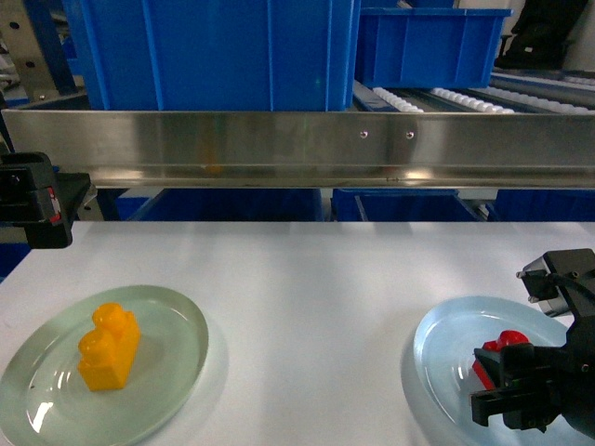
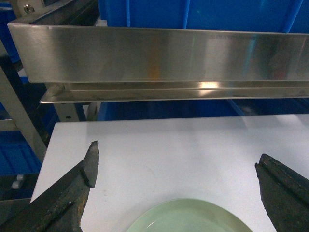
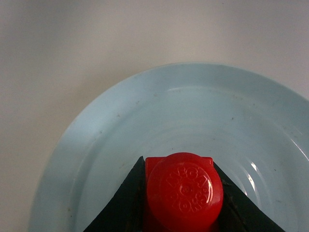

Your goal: Sort and place red and yellow blocks in left bins

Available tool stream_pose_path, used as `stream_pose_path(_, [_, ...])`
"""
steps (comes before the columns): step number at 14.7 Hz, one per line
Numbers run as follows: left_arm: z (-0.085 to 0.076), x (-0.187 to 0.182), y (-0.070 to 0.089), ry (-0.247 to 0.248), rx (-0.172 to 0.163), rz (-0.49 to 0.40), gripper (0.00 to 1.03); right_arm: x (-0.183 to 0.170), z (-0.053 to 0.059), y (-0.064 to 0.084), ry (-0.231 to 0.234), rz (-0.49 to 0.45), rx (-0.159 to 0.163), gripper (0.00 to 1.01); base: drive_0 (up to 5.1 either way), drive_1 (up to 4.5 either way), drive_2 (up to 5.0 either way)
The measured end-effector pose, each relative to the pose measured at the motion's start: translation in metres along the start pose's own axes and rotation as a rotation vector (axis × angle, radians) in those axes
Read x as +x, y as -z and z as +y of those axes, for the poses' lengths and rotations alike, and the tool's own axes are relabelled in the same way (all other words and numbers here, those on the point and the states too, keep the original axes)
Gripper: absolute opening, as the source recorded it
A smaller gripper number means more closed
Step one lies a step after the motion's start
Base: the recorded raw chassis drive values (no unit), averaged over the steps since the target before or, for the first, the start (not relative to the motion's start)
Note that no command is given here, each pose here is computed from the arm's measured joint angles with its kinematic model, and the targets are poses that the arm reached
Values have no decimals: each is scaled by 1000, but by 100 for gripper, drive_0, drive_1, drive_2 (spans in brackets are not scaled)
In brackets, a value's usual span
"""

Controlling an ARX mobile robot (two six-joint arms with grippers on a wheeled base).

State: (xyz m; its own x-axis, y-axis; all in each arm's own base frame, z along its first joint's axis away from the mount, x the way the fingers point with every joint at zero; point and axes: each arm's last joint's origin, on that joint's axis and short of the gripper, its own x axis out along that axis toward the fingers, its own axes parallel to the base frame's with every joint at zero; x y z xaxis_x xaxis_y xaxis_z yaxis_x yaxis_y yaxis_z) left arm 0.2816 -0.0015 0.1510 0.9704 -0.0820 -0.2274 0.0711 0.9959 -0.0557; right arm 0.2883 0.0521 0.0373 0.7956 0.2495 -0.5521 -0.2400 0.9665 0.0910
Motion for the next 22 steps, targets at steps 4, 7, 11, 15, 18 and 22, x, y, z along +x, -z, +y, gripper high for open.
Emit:
stream_pose_path(4, [0, 0, 0, 0, 0, 1, 98, -4, -3, 1, 3, -16, 4, 28, 0, 0, 0])
stream_pose_path(7, [0, 0, 0, 0, 0, 0, 98, -45, -7, -17, 48, -167, -36, 28, 0, 0, 0])
stream_pose_path(11, [0, 0, 0, 0, 0, 0, 98, -98, 0, -25, 76, -270, -61, 28, 0, 0, 0])
stream_pose_path(15, [0, 0, 0, 0, -1, 3, 98, -177, 9, -43, 113, -481, -99, 28, 0, 0, 0])
stream_pose_path(18, [-9, 3, 9, -56, 3, 90, 98, -174, 9, -40, 113, -453, -96, 28, 0, 0, 0])
stream_pose_path(22, [-31, 26, 37, -70, 39, 226, 98, -174, 9, -40, 113, -453, -96, 28, 0, 0, 0])
